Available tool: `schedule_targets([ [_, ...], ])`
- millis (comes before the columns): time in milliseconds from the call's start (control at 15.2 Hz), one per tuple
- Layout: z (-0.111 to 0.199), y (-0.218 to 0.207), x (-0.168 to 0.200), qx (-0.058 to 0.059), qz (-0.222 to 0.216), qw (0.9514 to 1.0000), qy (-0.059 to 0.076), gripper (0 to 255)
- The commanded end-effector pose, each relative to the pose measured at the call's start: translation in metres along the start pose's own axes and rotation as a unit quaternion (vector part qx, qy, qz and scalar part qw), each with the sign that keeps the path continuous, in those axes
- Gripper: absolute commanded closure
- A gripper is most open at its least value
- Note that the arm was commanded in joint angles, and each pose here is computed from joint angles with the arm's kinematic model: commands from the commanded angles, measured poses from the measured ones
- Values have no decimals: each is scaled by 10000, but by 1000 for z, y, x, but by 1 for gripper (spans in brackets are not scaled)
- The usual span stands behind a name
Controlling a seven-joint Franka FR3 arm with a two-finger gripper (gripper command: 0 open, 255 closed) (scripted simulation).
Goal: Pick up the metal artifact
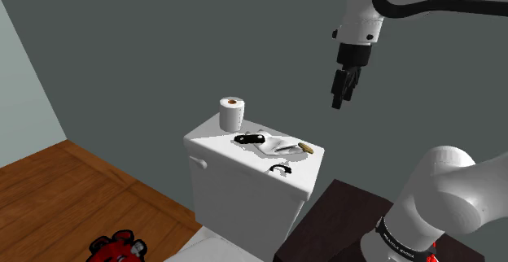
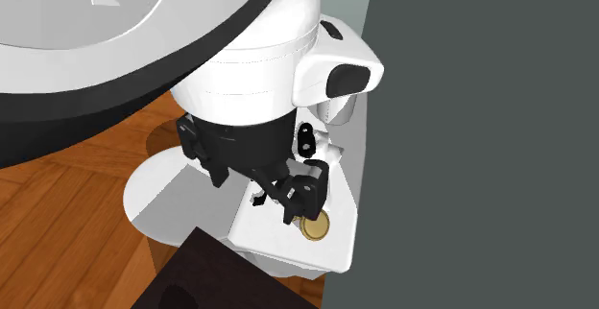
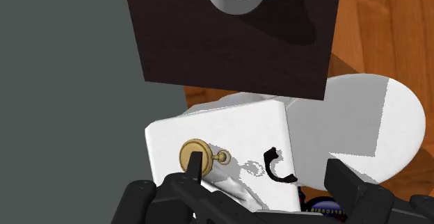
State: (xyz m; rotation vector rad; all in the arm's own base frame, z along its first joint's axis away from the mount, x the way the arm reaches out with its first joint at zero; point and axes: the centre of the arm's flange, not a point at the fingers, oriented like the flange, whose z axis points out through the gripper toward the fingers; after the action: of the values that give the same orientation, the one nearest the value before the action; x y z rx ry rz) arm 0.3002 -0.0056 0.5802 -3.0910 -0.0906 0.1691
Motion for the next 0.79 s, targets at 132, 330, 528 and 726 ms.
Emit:
schedule_targets([
  [132,12,-1,25,-72,-208,9997,-55,0],
  [330,30,-5,63,-180,-521,9984,-136,0],
  [528,49,-11,100,-287,-832,9959,-218,0],
  [726,69,-18,136,-394,-1143,9922,-300,0],
])
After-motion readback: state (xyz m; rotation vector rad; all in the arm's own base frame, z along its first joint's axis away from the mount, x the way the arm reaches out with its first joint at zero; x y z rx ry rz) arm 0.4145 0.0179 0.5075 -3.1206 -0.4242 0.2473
